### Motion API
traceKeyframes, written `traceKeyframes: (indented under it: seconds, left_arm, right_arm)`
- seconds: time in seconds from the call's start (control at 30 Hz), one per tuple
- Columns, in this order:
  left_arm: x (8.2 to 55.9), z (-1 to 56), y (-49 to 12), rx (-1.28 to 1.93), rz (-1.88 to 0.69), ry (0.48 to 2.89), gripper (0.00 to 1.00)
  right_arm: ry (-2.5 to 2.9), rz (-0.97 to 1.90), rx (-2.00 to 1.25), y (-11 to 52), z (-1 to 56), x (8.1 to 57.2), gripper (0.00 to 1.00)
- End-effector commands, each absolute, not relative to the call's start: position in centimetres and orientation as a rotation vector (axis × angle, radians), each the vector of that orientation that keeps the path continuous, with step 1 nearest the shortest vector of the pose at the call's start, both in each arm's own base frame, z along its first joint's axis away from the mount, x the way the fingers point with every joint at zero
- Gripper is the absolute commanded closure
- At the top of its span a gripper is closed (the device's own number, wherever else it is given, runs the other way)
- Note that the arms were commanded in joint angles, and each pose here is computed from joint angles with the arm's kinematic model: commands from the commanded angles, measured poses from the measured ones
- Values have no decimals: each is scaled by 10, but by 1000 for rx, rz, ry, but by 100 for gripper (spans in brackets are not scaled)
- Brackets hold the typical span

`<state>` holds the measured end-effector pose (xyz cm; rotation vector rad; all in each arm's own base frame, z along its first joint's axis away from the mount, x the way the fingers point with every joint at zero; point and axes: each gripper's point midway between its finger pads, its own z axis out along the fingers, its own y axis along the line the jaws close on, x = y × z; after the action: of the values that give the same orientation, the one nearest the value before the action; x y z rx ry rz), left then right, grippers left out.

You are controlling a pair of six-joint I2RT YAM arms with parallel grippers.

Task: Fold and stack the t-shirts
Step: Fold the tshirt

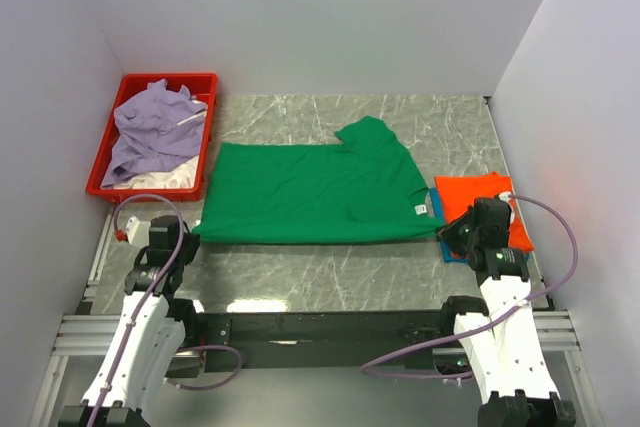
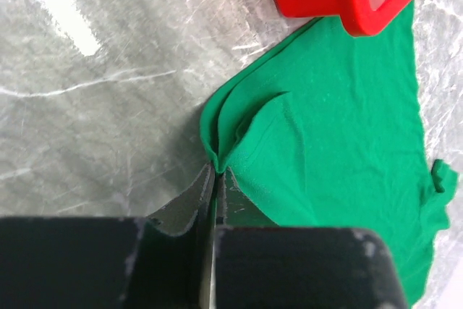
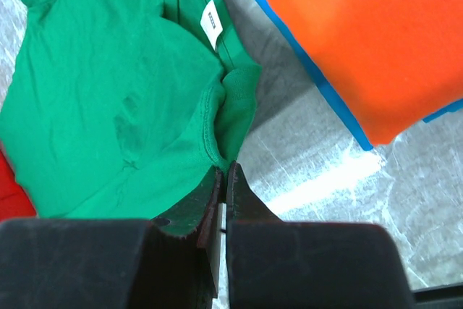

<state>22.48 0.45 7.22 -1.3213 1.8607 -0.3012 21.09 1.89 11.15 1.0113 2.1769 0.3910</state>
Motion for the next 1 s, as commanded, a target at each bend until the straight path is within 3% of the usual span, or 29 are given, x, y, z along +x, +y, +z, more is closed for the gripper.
traceKeyframes:
  seconds: [0.0, 0.13, 0.17, 0.27, 0.3, 0.4, 0.73, 0.97]
  left_arm:
    - [220, 73, 6, -1374, -323, 1812, 93]
    - [221, 80, 4, -1359, -356, 1793, 68]
    - [220, 82, 5, -1353, -352, 1795, 57]
    - [223, 90, 4, -1328, -365, 1783, 41]
    - [224, 91, 3, -1320, -370, 1785, 40]
    - [235, 109, -1, -1251, -409, 1770, 40]
    - [300, 153, -15, -1098, -418, 1831, 44]
    - [361, 162, -28, -1001, -218, 1937, 50]
  right_arm:
    - [2166, 381, 1019, 16, 113, 207, 99]
    - [2187, 416, 971, 22, 113, 209, 85]
    - [2187, 413, 967, 22, 115, 210, 82]
    - [2189, 416, 951, 22, 121, 211, 65]
    - [2186, 411, 947, 21, 123, 210, 55]
    - [2149, 409, 916, 20, 136, 214, 43]
    - [2130, 542, 727, 41, 169, 285, 42]
    - [2164, 503, 624, 61, 185, 357, 45]
